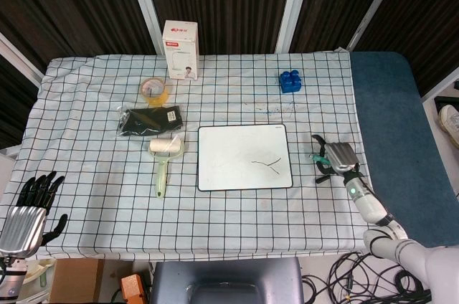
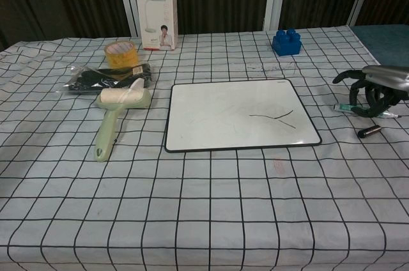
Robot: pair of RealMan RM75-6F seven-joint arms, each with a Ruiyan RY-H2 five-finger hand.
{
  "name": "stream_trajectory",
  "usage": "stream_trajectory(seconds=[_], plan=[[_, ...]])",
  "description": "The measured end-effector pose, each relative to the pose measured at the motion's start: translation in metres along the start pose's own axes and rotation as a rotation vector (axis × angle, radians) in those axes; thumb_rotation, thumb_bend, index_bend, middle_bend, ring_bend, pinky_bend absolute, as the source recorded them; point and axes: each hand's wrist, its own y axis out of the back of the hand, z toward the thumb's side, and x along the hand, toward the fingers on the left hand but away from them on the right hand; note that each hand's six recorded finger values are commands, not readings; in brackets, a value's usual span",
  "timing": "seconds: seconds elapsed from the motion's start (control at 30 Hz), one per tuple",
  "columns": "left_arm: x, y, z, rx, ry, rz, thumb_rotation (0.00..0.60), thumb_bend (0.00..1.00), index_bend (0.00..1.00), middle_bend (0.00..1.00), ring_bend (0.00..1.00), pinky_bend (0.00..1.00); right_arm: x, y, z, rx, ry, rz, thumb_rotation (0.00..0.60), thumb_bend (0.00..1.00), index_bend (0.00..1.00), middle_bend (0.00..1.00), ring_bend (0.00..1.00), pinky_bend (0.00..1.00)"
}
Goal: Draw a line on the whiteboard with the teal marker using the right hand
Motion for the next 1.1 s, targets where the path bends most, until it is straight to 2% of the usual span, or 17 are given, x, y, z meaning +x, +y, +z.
stream_trajectory(seconds=[0.23, 0.4, 0.5, 0.57, 0.63, 0.7, 0.83, 0.93, 1.0, 1.1], plan=[[0.0, 0.001, 0.001, -0.002, -0.005, 0.001, 0.6, 0.4, 0.0, 0.0, 0.0, 0.02, 0.026, 0.025, 0.003, -0.052, 0.039, -0.035, 0.6, 0.37, 0.0, 0.18, 0.18, 0.45], [-0.001, 0.002, 0.001, -0.002, -0.005, 0.006, 0.6, 0.4, 0.0, 0.0, 0.0, 0.02, 0.05, 0.043, 0.008, -0.082, 0.065, -0.055, 0.6, 0.37, 0.0, 0.15, 0.16, 0.44], [-0.002, 0.003, 0.0, -0.002, -0.005, 0.009, 0.6, 0.4, 0.0, 0.0, 0.0, 0.02, 0.064, 0.056, 0.007, -0.086, 0.069, -0.075, 0.6, 0.36, 0.0, 0.05, 0.06, 0.31], [-0.002, 0.005, 0.0, 0.0, -0.003, 0.019, 0.6, 0.4, 0.0, 0.0, 0.0, 0.02, 0.075, 0.06, 0.007, -0.081, 0.073, -0.081, 0.6, 0.35, 0.0, 0.0, 0.0, 0.15], [-0.003, 0.006, -0.001, 0.009, 0.002, 0.024, 0.6, 0.4, 0.0, 0.0, 0.0, 0.02, 0.092, 0.06, 0.004, -0.045, 0.067, -0.083, 0.6, 0.35, 0.0, 0.0, 0.0, 0.06], [-0.004, 0.006, -0.001, 0.019, 0.009, 0.024, 0.6, 0.4, 0.0, 0.0, 0.0, 0.02, 0.113, 0.062, -0.004, 0.019, 0.044, -0.108, 0.6, 0.35, 0.0, 0.0, 0.0, 0.03], [-0.004, 0.006, -0.002, 0.018, 0.016, 0.024, 0.6, 0.4, 0.0, 0.0, 0.0, 0.02, 0.166, 0.06, -0.015, 0.205, -0.038, -0.24, 0.6, 0.35, 0.0, 0.0, 0.0, 0.02], [-0.005, 0.008, -0.001, 0.007, 0.009, 0.032, 0.6, 0.4, 0.0, 0.0, 0.0, 0.02, 0.198, 0.061, -0.015, 0.306, -0.096, -0.333, 0.6, 0.35, 0.0, 0.0, 0.0, 0.01], [-0.006, 0.009, 0.0, 0.009, 0.004, 0.04, 0.6, 0.4, 0.0, 0.0, 0.0, 0.02, 0.214, 0.058, -0.014, 0.322, -0.12, -0.355, 0.6, 0.35, 0.0, 0.0, 0.0, 0.01], [-0.007, 0.008, 0.0, 0.011, 0.003, 0.037, 0.6, 0.4, 0.0, 0.0, 0.0, 0.02, 0.231, 0.044, -0.013, 0.285, -0.147, -0.335, 0.6, 0.35, 0.0, 0.0, 0.0, 0.01]])
